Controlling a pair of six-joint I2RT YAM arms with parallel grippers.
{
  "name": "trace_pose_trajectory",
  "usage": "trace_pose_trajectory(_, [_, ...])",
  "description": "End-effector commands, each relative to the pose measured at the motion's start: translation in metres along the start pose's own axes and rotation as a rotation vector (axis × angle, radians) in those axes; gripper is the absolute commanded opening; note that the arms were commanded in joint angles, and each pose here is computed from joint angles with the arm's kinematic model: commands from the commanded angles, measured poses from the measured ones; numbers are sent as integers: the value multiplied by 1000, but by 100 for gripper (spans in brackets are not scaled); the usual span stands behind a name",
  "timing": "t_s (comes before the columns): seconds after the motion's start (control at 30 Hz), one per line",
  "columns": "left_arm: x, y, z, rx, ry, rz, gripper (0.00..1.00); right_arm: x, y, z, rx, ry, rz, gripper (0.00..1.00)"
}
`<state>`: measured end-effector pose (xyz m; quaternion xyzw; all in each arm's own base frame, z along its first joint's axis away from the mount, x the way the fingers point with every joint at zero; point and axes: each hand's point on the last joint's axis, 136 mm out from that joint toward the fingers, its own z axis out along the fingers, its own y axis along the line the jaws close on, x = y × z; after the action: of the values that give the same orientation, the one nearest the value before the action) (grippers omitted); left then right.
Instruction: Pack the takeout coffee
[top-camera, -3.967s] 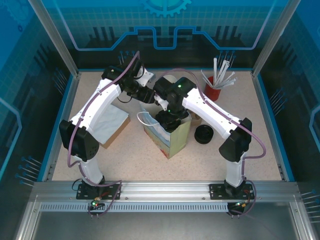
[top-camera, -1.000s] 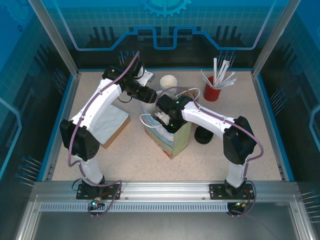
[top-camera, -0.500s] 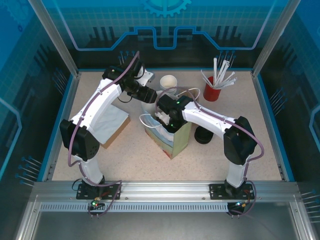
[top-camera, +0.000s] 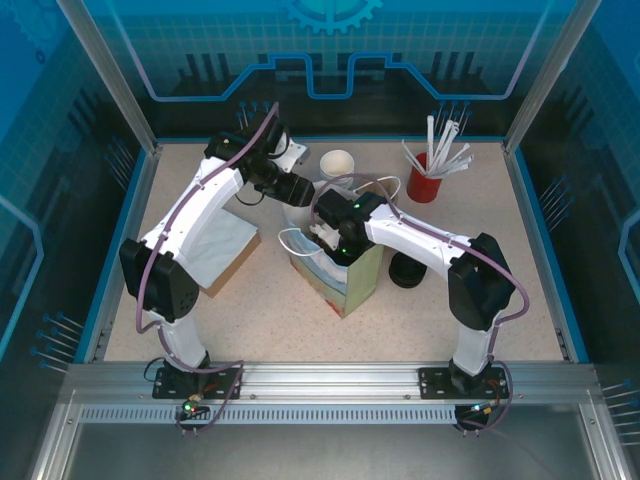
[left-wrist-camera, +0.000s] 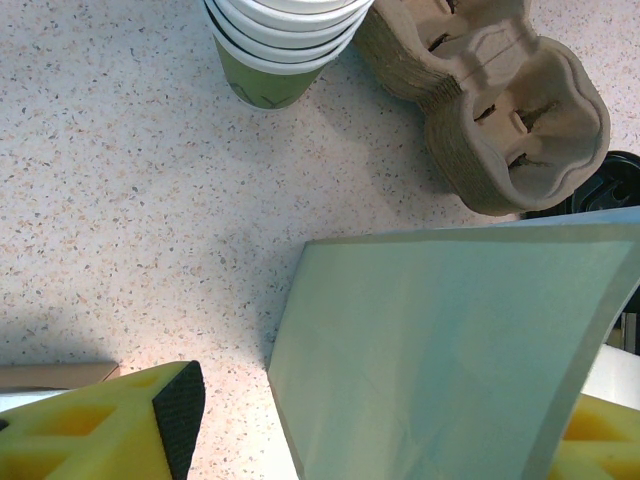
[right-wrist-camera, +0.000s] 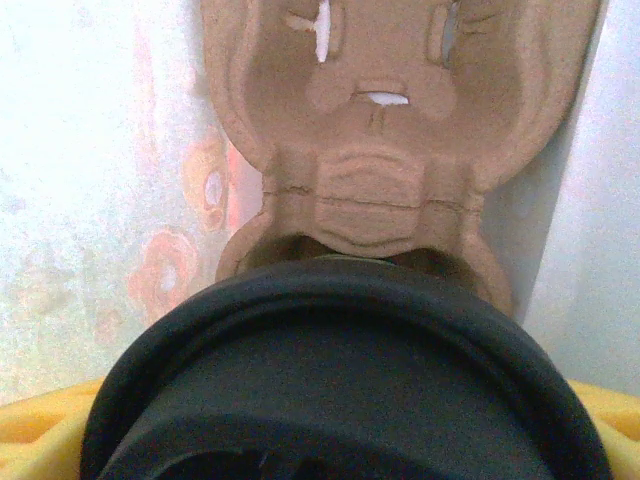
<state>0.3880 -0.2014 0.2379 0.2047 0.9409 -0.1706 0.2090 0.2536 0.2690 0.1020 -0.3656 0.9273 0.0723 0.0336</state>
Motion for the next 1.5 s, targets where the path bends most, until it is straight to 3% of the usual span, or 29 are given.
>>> trace_pose_trajectory(0.0, [-6,-1,-4,-1,-23,-12,68,19,3,23,-34,87,-4,86])
trace_pose_trajectory(0.57, [-6,-2,-7,5,-26,-12,68,16,1,17,-35,74,20,90])
trace_pose_trajectory(0.8, [-9,-12,-16,42,-52,-13,55,0,3,-8,-74,-9,81,94])
trace_pose_trajectory(1.23, [-17,-23,-31,68,-108,6,22,-13,6,-27,-111,-60,118,100])
trace_pose_trajectory(1.47, [-21,-29,-42,44,-154,39,16,-18,7,-41,-110,-98,131,100])
